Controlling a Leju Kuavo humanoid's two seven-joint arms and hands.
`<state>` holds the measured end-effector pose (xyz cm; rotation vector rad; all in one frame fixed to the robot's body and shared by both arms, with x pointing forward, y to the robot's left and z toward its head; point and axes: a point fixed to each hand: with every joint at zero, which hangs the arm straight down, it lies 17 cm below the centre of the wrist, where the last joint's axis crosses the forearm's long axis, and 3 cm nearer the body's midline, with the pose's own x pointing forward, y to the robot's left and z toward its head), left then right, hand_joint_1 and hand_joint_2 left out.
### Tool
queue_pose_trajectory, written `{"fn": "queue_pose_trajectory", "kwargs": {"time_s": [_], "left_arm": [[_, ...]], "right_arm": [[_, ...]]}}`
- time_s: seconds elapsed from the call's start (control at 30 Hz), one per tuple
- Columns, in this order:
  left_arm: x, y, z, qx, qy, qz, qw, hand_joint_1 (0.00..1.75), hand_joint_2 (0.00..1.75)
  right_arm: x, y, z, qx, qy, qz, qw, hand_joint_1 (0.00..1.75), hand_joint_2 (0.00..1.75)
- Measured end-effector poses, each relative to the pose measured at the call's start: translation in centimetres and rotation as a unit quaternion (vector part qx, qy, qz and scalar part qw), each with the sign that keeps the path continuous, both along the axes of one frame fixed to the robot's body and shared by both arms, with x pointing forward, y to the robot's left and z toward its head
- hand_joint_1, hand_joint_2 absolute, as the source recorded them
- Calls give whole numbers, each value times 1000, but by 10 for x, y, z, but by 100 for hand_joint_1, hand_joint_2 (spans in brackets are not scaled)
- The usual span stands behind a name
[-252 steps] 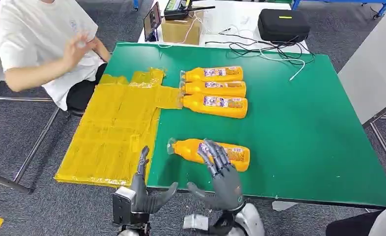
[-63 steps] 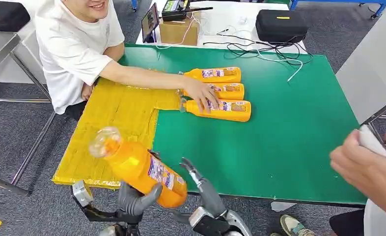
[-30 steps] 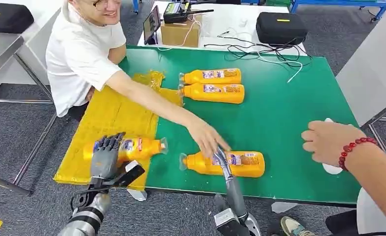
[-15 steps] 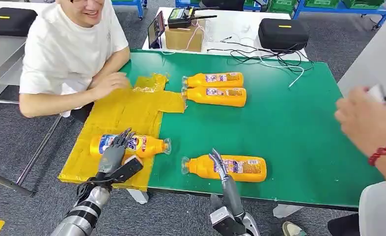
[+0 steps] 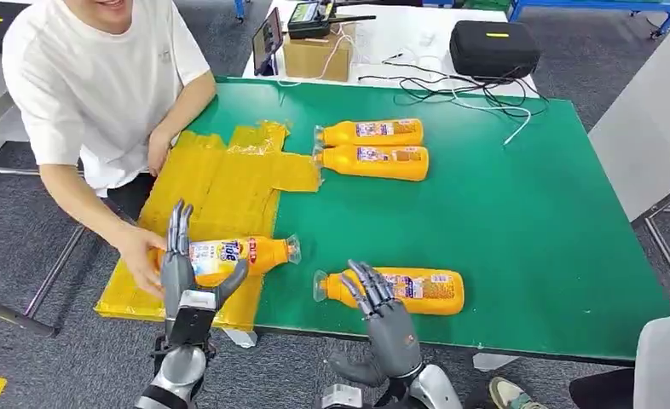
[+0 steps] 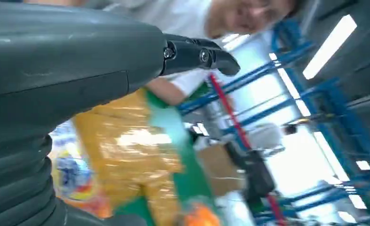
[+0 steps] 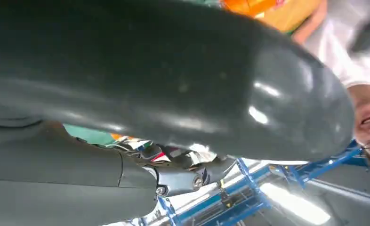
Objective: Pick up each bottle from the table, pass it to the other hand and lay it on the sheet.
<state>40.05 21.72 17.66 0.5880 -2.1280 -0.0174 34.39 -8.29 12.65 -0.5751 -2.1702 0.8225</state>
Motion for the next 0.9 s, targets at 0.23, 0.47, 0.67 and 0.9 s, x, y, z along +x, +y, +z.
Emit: {"fn": "queue_pose_trajectory", "kwargs": {"time_s": [0.23,0.47,0.67,0.9], "left_arm": [[-13,-8,36,-16,-46,-10,999,0,175],[-29,-2,66,-45,-84,-4,995,0,175],[-56,1,87,-97,-108,-6,989,0,175],[-76,-2,75,-120,-87,-15,989,0,175]], "right_arm": [[2,-4,-1,-8,-2,-2,1000,0,0],[20,-12,-34,-133,20,-37,990,0,175],[56,-81,-79,-269,62,-144,950,0,175],[69,-135,-92,-316,109,-217,917,0,175]]}}
